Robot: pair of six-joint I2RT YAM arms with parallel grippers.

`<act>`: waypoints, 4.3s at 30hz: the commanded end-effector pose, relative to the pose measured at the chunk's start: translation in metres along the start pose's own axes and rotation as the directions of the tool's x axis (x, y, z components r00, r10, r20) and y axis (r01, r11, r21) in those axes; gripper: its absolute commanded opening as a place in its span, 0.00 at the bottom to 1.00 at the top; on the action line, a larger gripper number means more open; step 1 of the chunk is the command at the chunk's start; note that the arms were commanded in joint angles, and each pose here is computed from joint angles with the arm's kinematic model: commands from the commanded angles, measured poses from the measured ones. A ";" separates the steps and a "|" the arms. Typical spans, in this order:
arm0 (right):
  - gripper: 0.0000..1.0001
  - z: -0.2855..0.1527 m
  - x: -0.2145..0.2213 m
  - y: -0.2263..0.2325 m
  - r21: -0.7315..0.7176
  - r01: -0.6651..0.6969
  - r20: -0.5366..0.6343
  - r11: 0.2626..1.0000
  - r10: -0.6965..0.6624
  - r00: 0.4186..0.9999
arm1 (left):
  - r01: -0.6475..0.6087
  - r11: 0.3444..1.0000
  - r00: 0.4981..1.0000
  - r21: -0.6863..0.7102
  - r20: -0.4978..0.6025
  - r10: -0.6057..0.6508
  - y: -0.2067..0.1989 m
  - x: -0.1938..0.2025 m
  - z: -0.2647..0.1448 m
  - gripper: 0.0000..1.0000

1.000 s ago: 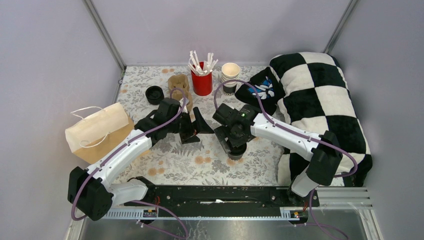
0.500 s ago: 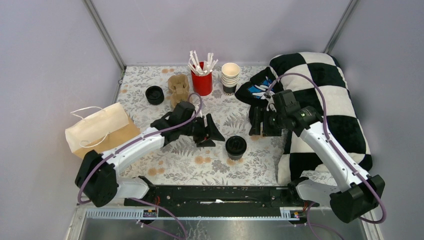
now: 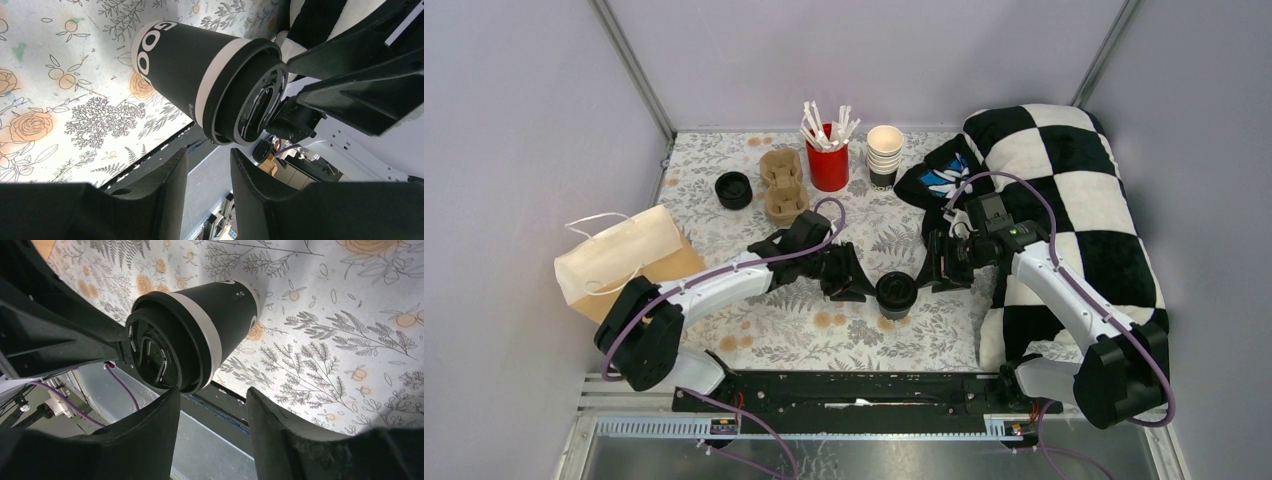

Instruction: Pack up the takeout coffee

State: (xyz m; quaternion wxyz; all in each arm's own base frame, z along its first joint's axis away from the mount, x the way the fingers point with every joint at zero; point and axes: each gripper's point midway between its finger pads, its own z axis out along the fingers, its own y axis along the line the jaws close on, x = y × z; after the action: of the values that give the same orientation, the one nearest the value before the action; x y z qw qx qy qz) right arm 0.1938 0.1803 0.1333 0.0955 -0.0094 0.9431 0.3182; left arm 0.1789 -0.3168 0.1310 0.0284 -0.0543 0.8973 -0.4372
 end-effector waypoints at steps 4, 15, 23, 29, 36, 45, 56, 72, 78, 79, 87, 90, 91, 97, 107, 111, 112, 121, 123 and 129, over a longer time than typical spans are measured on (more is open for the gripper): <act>0.58 0.008 0.001 0.005 -0.071 0.019 -0.020 0.997 -0.021 1.000 | -0.041 0.999 0.999 0.022 0.031 0.040 -0.011 -0.014 0.008 0.40; 0.51 0.013 0.001 -0.001 -0.051 0.024 -0.025 0.998 -0.025 0.999 | -0.034 0.999 0.999 0.020 0.033 0.033 -0.009 -0.011 0.006 0.40; 0.55 -0.003 -0.007 0.001 -0.050 0.007 0.039 0.999 -0.006 0.999 | -0.050 0.998 0.998 0.022 0.047 0.049 -0.016 -0.015 0.004 0.41; 0.56 0.001 -0.005 -0.005 -0.048 -0.005 0.017 0.999 0.006 1.000 | -0.063 0.998 0.997 0.019 0.040 0.062 -0.018 -0.019 0.010 0.41; 0.51 0.007 -0.003 -0.006 -0.064 -0.016 -0.007 0.998 0.015 1.000 | -0.065 0.998 0.997 0.012 0.029 0.065 -0.017 -0.021 0.015 0.41; 0.47 0.013 0.004 -0.010 -0.068 -0.030 -0.026 0.997 0.028 0.999 | -0.067 0.998 0.998 0.003 0.011 0.067 -0.014 -0.017 0.020 0.40; 0.44 0.029 0.018 -0.025 -0.063 -0.074 -0.047 0.995 0.071 0.996 | -0.063 0.994 0.998 -0.092 0.003 0.064 0.009 -0.009 0.024 0.37; 0.42 0.027 0.024 -0.052 0.117 -0.150 -0.064 0.982 0.158 0.985 | -0.048 0.985 0.999 -0.166 0.002 0.049 0.044 0.002 0.025 0.35; 0.28 0.031 0.020 -0.016 0.069 -0.106 -0.074 0.992 0.111 0.991 | -0.075 0.989 0.997 -0.129 -0.007 0.075 0.023 0.000 0.029 0.35; 0.27 0.032 0.019 -0.015 0.074 -0.102 -0.074 0.992 0.107 0.991 | -0.080 0.989 0.997 -0.125 -0.006 0.079 0.020 -0.001 0.029 0.35; 0.17 0.043 0.021 -0.016 0.054 -0.215 -0.065 0.975 0.218 0.974 | -0.075 0.987 0.997 -0.143 -0.015 0.074 0.025 0.005 0.032 0.35; 0.15 0.048 0.017 -0.008 -0.022 -0.244 -0.049 0.969 0.243 0.969 | -0.070 0.986 0.997 -0.149 -0.019 0.068 0.030 0.007 0.033 0.35; 0.15 0.048 0.016 -0.007 -0.039 -0.252 -0.046 0.967 0.250 0.967 | -0.069 0.986 0.998 -0.149 -0.019 0.067 0.032 0.008 0.033 0.35; 0.16 0.052 0.021 -0.035 0.078 -0.263 -0.005 0.962 0.264 0.964 | -0.051 0.982 0.999 -0.181 -0.019 0.048 0.051 0.012 0.037 0.35; 0.31 0.048 0.039 -0.055 0.204 -0.136 -0.029 0.970 0.145 0.989 | -0.054 0.964 0.999 -0.259 -0.013 0.053 0.070 0.015 0.030 0.35; 0.29 0.067 0.047 -0.056 0.135 -0.190 -0.052 0.973 0.198 0.979 | -0.041 0.947 0.999 -0.319 -0.007 0.042 0.088 0.018 0.028 0.35; 0.28 0.070 0.049 -0.060 0.127 -0.213 -0.060 0.969 0.222 0.973 | -0.032 0.939 0.999 -0.342 0.002 0.035 0.097 0.019 0.028 0.34; 0.34 0.076 0.044 -0.085 0.147 -0.250 0.008 0.957 0.252 0.968 | -0.033 0.885 0.999 -0.465 -0.030 0.021 0.161 0.042 0.031 0.34; 0.38 0.075 0.036 -0.079 0.130 -0.207 0.004 0.970 0.208 0.978 | -0.041 0.878 0.999 -0.477 -0.048 0.020 0.164 0.042 0.035 0.34; 0.56 0.036 0.009 -0.038 0.048 -0.101 0.058 0.994 0.099 0.993 | -0.061 0.882 0.998 -0.467 -0.006 0.065 0.140 0.027 0.027 0.34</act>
State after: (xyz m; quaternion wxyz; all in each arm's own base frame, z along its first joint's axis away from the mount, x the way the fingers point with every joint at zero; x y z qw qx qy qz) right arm 0.2144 0.1921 0.0966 0.1288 0.0542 0.9185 0.3698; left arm 0.1751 -0.3282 0.0996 0.0597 -0.0256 0.9007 -0.4295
